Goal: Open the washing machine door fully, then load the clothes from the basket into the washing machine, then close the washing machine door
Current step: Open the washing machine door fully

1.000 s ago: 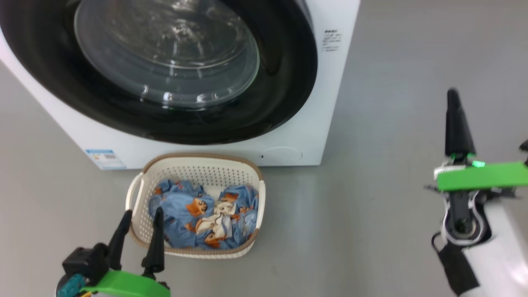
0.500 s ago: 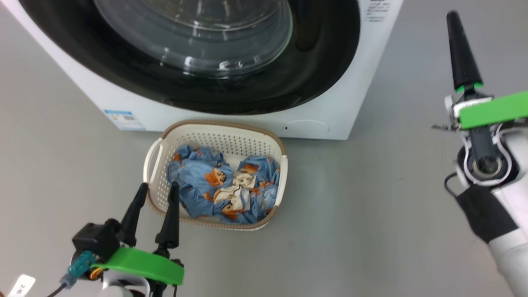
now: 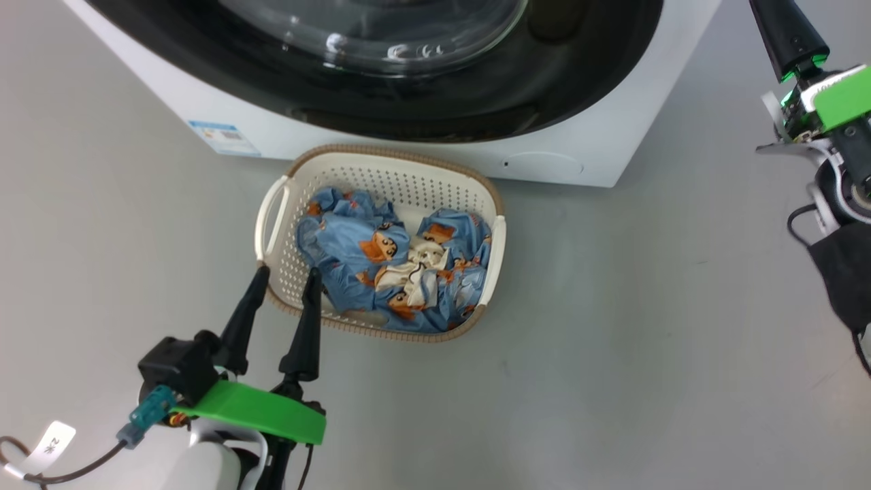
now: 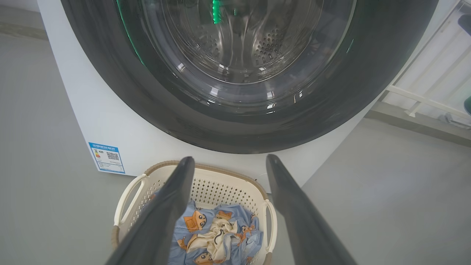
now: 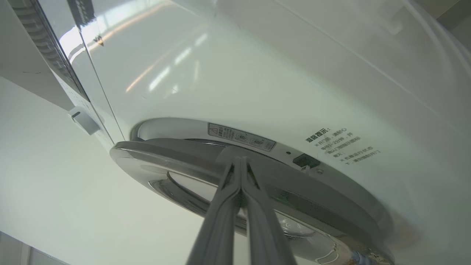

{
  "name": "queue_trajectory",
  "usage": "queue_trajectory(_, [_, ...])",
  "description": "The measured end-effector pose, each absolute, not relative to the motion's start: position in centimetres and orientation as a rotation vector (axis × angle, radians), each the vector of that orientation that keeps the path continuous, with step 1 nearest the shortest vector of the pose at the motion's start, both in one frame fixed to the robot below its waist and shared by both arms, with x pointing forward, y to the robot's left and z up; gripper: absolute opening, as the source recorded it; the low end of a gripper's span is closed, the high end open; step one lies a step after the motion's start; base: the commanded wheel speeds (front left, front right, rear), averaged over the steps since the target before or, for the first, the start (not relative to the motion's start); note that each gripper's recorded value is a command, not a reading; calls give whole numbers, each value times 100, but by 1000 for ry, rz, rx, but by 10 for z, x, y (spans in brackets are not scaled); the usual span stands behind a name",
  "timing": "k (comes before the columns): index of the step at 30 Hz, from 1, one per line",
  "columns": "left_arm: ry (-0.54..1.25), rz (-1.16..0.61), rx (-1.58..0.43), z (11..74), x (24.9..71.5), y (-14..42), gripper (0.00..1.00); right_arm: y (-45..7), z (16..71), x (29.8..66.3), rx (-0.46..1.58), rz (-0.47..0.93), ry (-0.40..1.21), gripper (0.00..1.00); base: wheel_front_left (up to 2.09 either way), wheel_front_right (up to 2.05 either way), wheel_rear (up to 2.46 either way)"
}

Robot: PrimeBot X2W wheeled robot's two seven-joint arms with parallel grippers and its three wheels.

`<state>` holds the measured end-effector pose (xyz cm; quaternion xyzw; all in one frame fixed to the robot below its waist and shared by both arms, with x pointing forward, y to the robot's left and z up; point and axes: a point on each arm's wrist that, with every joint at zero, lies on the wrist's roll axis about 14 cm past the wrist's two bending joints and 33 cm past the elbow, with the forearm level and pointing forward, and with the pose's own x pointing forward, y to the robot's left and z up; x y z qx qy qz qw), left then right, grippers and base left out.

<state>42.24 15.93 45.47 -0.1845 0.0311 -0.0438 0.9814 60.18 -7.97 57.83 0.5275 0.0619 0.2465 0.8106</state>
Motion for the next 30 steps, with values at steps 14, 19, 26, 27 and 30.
queue_trajectory(14, [91, -90, -372, 444, 428, 156, 100, -52, 545, 633, 1106, 602, 326, 0, 0, 0, 0])
queue_trajectory(19, [97, -84, -369, 442, 428, 158, 100, -46, 544, 643, 1106, 612, 331, 0, 0, 0, 0])
queue_trajectory(26, [109, -73, -374, 438, 426, 160, 100, -36, 539, 652, 1096, 628, 354, 0, 0, 0, 0])
queue_trajectory(27, [110, -71, -373, 437, 426, 160, 100, -35, 539, 653, 1096, 632, 356, 0, 0, 0, 0])
queue_trajectory(30, [100, -69, -371, 441, 428, 162, 100, -31, 538, 652, 1085, 650, 375, 0, 0, 0, 0])
